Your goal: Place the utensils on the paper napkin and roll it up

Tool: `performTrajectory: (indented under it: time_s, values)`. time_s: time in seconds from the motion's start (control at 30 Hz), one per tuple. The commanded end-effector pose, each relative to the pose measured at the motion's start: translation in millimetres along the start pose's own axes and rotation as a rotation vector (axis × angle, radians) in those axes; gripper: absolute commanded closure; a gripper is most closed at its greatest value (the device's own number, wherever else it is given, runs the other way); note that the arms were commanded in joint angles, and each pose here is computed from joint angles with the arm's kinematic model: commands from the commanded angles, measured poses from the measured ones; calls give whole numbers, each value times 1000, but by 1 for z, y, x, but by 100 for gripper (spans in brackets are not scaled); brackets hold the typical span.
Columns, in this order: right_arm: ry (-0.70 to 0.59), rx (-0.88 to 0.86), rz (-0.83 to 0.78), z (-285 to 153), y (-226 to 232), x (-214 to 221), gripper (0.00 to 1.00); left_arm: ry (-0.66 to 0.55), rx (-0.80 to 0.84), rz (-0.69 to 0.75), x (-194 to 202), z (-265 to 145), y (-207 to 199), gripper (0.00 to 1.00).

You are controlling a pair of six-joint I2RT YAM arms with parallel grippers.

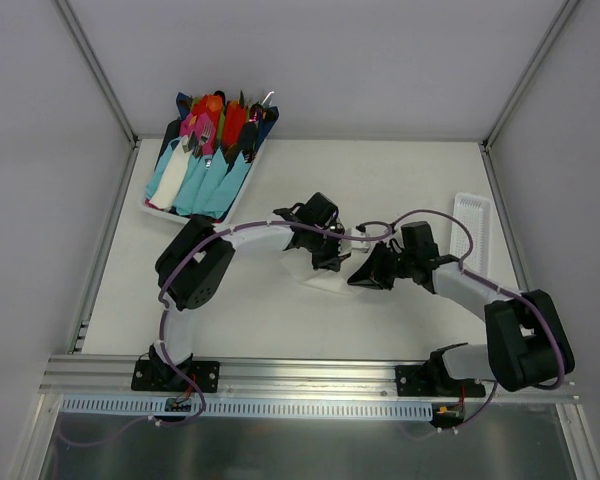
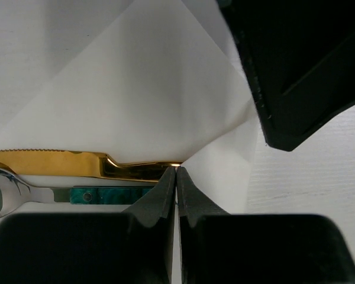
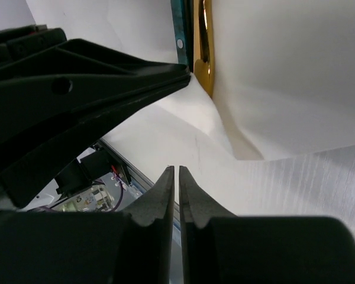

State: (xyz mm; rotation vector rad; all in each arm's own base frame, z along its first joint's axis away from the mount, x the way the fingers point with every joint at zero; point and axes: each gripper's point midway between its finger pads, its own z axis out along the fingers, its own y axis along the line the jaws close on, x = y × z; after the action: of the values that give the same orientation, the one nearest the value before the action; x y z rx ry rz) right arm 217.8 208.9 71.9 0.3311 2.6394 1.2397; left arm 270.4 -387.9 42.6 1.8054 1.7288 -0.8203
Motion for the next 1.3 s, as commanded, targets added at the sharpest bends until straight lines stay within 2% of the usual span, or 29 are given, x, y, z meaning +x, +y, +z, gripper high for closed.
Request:
performTrajectory:
  time_s: [0.0,0.2,0.57,0.83,0.93,1.0,1.1,1.23,1.27]
  values:
    - [-38,-44,-3,10,13,-16,91,-34,7,-2,-11,-2,7,100]
    - [-16,-51,16,26,14,-15,94,-34,9,-15,-9,-1,8,100]
    - [33,50,83,50,-16,-6,98,-34,7,-28,-7,-2,10,100]
    - [31,112,124,52,-32,-3,100,-47,-25,-47,-11,-21,8,99]
    - [34,122,131,53,-34,-1,100,-62,-80,-88,-19,-42,14,87]
    - [34,123,133,53,-35,-1,100,-81,-122,-174,-21,-58,21,76]
    - [35,128,132,53,-35,-1,100,-136,-115,-276,-31,-84,14,67]
    - [30,132,133,52,-35,-3,100,-140,-5,-417,-31,-92,-23,69]
    - [28,133,134,52,-35,-3,100,-133,25,-488,-27,-89,-32,69]
